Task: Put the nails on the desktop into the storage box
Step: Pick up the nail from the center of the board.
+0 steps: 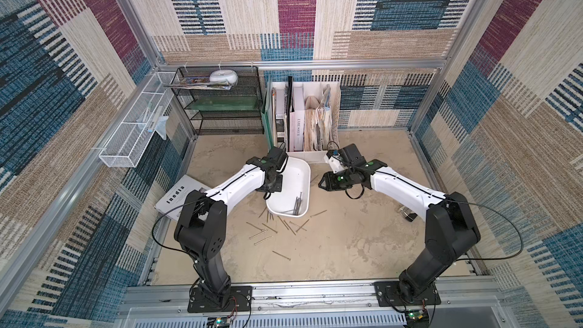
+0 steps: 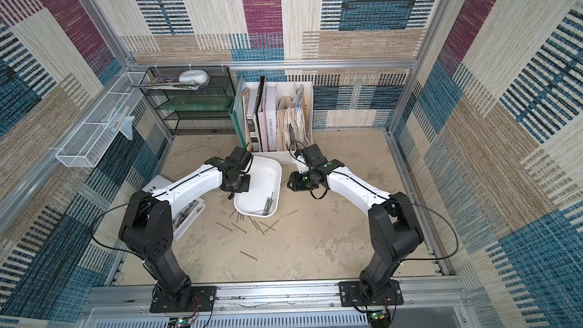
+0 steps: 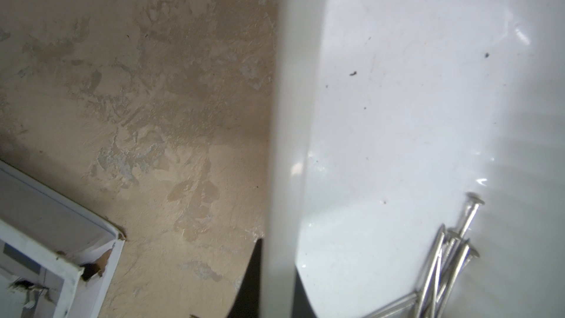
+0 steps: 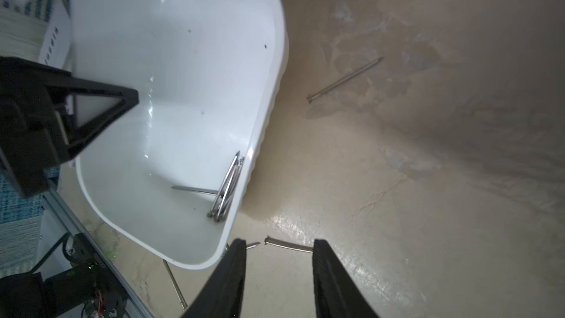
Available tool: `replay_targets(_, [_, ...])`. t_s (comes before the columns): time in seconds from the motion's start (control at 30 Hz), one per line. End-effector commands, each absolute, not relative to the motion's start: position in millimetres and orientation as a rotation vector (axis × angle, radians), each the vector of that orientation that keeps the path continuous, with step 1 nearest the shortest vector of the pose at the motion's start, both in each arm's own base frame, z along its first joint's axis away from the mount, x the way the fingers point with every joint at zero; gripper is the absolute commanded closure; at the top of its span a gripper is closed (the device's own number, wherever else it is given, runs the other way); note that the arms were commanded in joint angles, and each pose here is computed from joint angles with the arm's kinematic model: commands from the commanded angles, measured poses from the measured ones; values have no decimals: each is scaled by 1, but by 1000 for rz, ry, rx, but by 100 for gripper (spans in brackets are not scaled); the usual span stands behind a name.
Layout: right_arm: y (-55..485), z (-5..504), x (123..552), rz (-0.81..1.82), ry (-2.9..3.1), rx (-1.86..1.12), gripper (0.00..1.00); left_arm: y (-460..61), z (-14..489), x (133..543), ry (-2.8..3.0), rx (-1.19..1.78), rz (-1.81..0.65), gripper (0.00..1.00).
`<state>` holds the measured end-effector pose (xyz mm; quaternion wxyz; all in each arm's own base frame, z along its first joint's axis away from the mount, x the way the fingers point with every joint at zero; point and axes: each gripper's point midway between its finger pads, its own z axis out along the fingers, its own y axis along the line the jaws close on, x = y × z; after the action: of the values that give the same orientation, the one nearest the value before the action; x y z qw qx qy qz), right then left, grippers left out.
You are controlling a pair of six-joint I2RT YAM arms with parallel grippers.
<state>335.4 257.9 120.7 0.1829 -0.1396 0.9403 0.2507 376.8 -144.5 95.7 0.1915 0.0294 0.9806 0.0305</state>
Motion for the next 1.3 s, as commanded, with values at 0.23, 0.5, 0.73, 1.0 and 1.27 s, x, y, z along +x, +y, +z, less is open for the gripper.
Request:
replay_targets(0.23, [242, 86, 261, 691, 2922, -54, 48, -145, 101, 380, 2740, 78, 76, 100])
replay_targets(0.5, [214, 56, 224, 384, 3070, -22, 50, -146, 102, 380, 2738, 81, 64, 100])
replay_targets(0.73, [180, 51, 219, 110, 3059, -44, 52, -148, 105, 380, 2737, 85, 50, 100])
replay_targets(1.0, [153, 61, 235, -153, 2959, -238, 49, -148, 105, 379, 2735, 82, 44, 100])
replay_targets(1.27, [123, 37, 249, -223, 2939, -251, 48, -148, 107, 380, 2734, 79, 38, 100])
